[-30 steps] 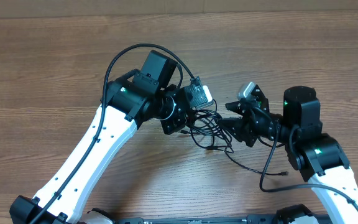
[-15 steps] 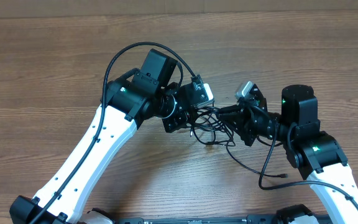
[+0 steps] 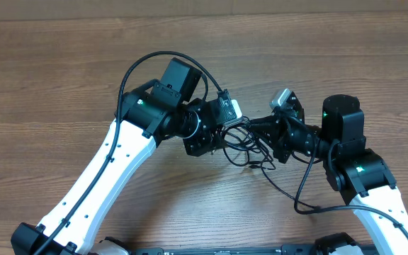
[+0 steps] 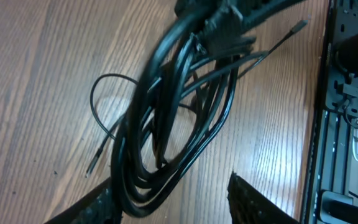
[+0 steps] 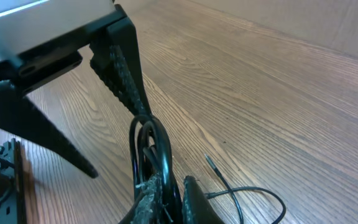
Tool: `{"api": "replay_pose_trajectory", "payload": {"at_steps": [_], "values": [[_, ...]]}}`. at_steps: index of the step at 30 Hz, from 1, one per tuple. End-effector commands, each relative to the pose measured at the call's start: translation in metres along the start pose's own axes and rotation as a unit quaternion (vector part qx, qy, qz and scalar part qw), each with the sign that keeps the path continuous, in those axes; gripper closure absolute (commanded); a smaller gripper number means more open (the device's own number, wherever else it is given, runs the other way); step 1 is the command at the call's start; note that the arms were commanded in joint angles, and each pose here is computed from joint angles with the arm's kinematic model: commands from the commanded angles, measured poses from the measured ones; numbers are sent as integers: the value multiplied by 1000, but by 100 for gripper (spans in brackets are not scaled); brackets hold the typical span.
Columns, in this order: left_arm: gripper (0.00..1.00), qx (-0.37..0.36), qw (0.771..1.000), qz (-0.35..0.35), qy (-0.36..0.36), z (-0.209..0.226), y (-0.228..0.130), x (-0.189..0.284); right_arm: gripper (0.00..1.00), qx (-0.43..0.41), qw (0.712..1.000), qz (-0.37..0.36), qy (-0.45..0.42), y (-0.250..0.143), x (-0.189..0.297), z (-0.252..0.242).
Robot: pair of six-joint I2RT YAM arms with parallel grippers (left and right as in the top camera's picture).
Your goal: Untangle cables
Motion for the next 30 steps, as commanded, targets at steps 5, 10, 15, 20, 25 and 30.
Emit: {"api": "replay_pose_trajectory", "payload": {"at_steps": [5, 10, 15, 20, 25, 30], "values": [[11, -6, 1000, 4, 1, -5, -2, 4, 93, -11, 1000, -16, 2, 12, 4, 2], [1, -5, 1000, 9, 8, -3, -4, 4, 94, -11, 1000, -16, 2, 12, 4, 2], [0, 19, 998, 31, 44, 7, -10, 5, 94, -18, 1000, -17, 2, 13, 4, 2], [1, 73, 993, 39, 90, 22, -12, 7, 94, -16, 999, -25, 15, 16, 4, 6], [0, 106, 991, 24, 77, 23, -10, 5, 94, -20, 999, -34, 18, 21, 4, 6], [1, 76, 997, -29, 9, 11, 3, 7, 95, -29, 998, -43, 23, 25, 5, 7]]}}
Point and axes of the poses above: each gripper's point midway between its finger pads, its own x axis back along the fingers, its own z axis along the line the jaws close on, y = z × x, the point moved 4 cm from there along x, back along the fingers, and after that the axes turned 3 degrees about -x, right-handed, at the moved point
